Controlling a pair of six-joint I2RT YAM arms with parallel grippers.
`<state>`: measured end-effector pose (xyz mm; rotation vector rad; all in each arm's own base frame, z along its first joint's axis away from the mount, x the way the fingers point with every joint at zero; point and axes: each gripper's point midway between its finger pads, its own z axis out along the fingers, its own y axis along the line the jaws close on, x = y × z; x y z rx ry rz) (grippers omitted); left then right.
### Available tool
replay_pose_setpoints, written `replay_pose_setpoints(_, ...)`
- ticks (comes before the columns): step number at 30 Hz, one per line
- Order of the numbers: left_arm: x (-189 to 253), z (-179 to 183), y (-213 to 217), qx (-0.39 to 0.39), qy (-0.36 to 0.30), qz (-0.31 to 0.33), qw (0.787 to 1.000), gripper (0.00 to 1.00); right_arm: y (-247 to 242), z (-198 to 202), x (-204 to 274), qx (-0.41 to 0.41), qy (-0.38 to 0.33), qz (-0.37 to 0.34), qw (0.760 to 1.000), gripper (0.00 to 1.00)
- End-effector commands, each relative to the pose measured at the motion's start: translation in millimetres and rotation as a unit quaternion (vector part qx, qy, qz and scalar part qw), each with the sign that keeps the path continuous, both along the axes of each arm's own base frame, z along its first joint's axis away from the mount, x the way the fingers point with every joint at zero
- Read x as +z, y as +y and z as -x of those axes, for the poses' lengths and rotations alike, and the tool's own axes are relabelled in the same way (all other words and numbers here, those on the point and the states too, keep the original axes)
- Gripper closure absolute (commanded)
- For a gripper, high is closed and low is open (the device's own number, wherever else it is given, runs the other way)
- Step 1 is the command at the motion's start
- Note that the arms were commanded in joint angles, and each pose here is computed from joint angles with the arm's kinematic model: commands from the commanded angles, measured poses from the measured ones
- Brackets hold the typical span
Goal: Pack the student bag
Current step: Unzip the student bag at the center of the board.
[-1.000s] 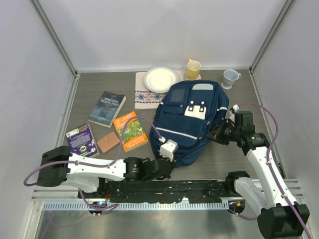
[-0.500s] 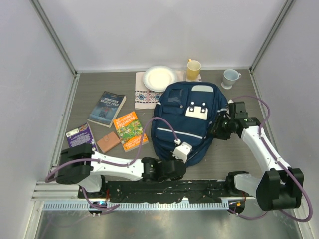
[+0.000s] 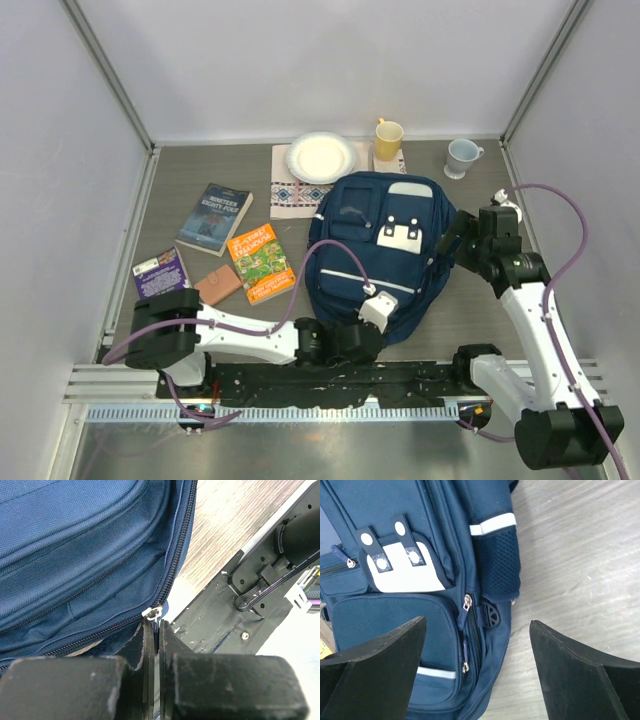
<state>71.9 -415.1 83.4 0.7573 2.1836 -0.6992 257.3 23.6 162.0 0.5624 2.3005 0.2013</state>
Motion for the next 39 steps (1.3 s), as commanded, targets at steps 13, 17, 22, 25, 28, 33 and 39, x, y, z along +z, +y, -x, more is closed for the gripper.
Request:
replay_pose_setpoints(13,53,-1,-47,-0.018,-0.030,0.053,0.998,1.00,67,125,-27,-0.003,0.091,-0.241,0.966,0.20)
replay_pose_setpoints(17,55,-3,-50,-0.021,-0.037,0.052,0.998,1.00,72,130,-35,0.003,0.098,-0.257,0.961,0.28)
replay_pose_setpoints(22,63,2,-58,-0.042,-0.037,0.063,0.996,1.00,81,121,-43,0.006,0.099,-0.284,0.954,0.44)
replay_pose_setpoints(25,70,3,-58,-0.049,-0.041,0.069,0.996,1.00,76,115,-41,0.007,0.087,-0.268,0.960,0.52)
replay_pose_setpoints(28,73,3,-54,-0.052,-0.044,0.071,0.995,1.00,70,109,-37,0.000,0.075,-0.252,0.965,0.79)
replay_pose_setpoints(33,74,4,-47,-0.054,-0.044,0.074,0.995,1.00,50,92,-21,-0.030,0.029,-0.204,0.978,0.99)
replay_pose_setpoints(39,39,5,5,-0.026,-0.019,0.016,0.999,1.00,21,70,13,-0.062,-0.018,-0.130,0.989,0.99)
